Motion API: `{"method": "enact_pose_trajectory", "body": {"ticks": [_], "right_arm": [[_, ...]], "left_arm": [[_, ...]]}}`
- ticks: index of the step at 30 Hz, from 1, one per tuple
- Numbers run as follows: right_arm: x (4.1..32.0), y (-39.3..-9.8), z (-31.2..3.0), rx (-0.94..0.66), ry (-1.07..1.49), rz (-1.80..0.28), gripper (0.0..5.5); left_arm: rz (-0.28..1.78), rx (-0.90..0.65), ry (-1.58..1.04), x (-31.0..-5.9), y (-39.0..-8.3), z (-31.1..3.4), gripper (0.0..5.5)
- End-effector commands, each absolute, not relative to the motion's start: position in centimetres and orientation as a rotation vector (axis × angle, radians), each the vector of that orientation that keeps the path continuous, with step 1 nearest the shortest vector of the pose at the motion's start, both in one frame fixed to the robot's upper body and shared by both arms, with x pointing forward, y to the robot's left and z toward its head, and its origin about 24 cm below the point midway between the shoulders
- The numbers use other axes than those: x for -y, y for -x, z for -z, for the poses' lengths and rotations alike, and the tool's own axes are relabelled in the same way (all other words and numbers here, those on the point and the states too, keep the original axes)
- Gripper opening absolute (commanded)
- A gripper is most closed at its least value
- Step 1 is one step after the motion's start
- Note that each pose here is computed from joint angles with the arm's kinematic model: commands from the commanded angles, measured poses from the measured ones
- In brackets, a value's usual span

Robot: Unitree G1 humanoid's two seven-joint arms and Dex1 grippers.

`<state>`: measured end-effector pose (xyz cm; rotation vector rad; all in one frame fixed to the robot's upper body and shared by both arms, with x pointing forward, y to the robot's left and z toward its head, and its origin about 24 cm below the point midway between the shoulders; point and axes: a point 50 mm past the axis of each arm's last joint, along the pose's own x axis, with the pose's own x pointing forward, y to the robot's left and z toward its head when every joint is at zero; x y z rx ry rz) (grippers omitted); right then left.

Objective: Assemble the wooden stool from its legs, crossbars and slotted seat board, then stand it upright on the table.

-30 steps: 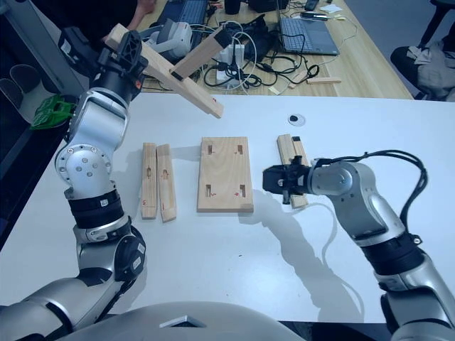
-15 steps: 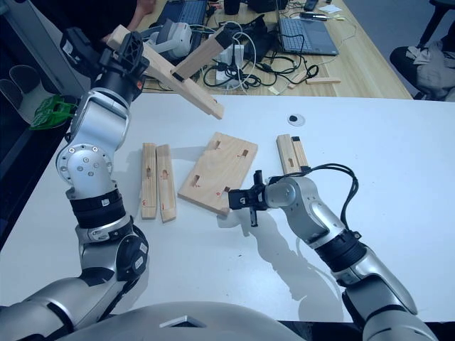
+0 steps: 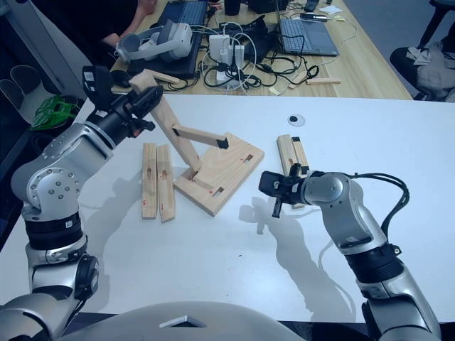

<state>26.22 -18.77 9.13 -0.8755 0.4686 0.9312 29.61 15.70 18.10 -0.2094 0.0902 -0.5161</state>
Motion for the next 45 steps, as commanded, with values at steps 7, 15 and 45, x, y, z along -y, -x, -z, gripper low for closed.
{"method": "enact_pose_trajectory", "body": {"ticks": [7, 15, 45], "right_arm": [[21.7, -27.9, -9.5, -0.424, 0.904, -0.708, 0.0], [21.8, -28.1, -9.4, -0.409, 0.916, -0.69, 0.0], [21.7, -28.7, -9.3, -0.361, 0.972, -0.683, 0.0]], "left_arm": [[0.526, -0.114, 0.143, -15.3, -29.0, -18.7, 1.02], [0.522, -0.113, 0.152, -15.0, -28.8, -19.6, 1.02], [0.446, -0.27, 0.117, -16.2, -28.3, -15.9, 1.02]]}}
